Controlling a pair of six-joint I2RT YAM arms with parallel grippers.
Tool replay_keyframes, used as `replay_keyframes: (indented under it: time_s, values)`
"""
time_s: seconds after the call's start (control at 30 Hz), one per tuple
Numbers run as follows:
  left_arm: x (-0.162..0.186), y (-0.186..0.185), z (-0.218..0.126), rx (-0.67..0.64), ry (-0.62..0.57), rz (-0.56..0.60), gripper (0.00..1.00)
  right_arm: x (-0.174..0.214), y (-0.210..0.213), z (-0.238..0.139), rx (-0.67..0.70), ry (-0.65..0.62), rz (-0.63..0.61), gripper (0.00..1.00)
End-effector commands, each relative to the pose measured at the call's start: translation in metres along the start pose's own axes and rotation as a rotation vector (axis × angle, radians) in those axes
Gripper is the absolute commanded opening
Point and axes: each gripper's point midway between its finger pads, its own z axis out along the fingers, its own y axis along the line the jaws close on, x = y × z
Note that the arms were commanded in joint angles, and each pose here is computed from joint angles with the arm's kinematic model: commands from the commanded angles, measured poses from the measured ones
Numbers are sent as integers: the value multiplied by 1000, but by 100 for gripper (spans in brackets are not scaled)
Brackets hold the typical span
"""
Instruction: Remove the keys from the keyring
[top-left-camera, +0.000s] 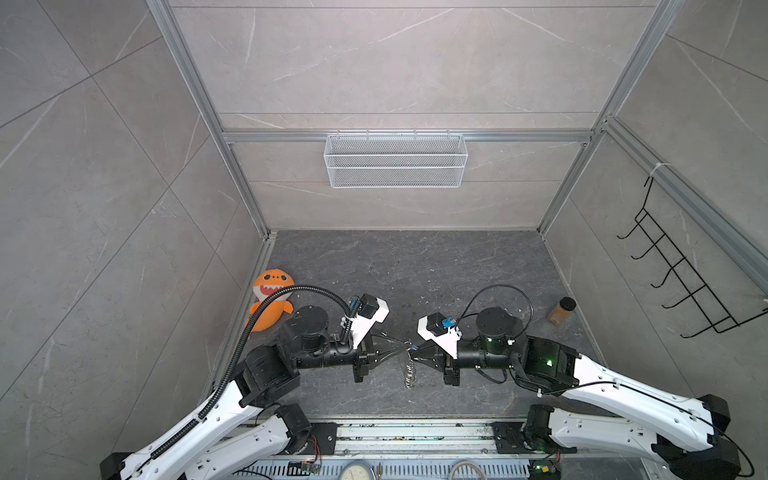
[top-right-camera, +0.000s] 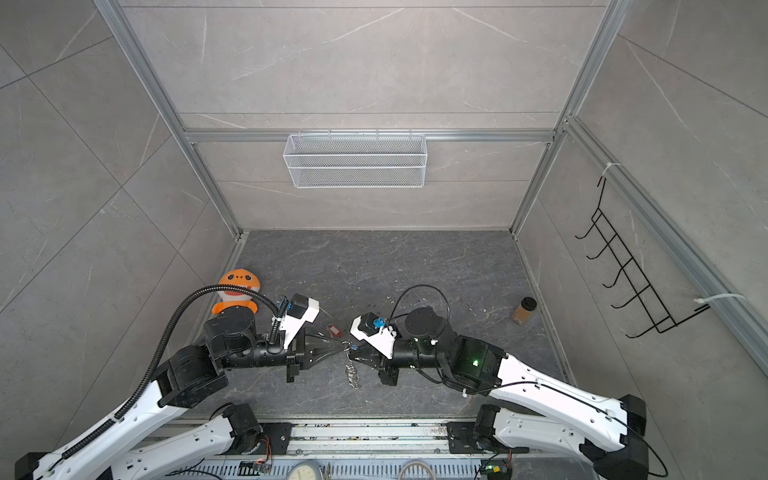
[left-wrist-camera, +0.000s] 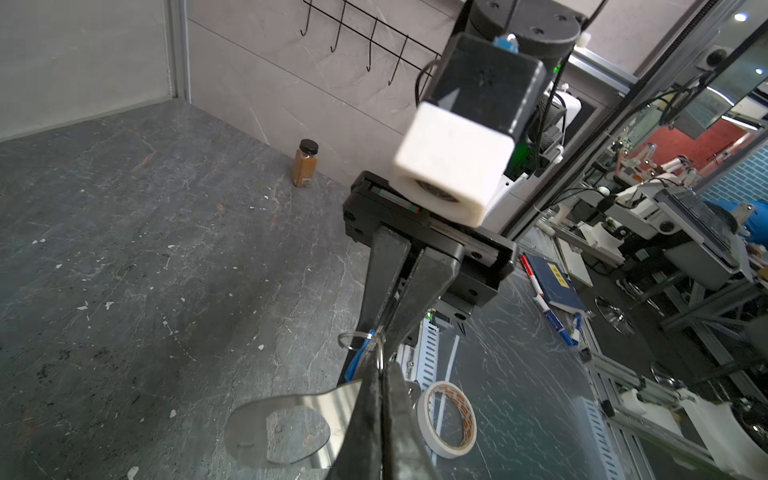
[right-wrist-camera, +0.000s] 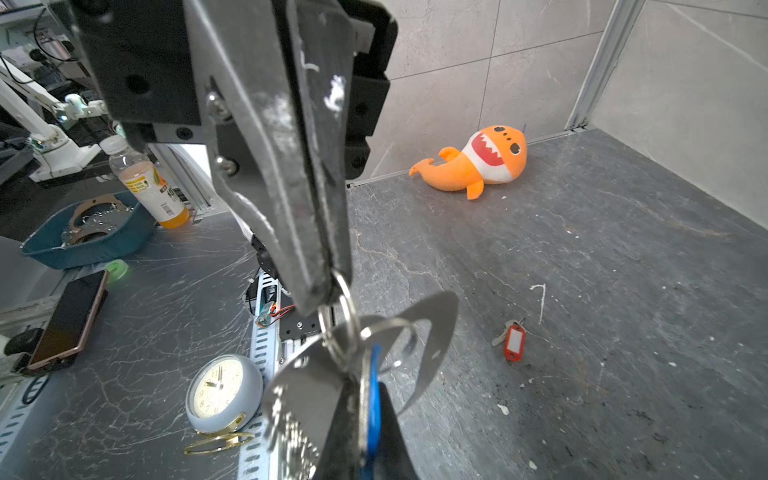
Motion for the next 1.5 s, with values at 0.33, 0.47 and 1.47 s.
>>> replay_keyframes:
  time_s: [0.33, 0.47, 1.47]
  values:
    - [-39, -10, -13, 23, -236, 50, 0, 21, 0, 12, 11, 60, 1, 0]
    - [-37, -12, -12, 40, -228, 56, 0, 21, 0, 9, 19, 56, 8, 0]
    - [-19, -25, -6, 137, -141, 92, 0, -60, 12, -21, -49, -167, 5, 49]
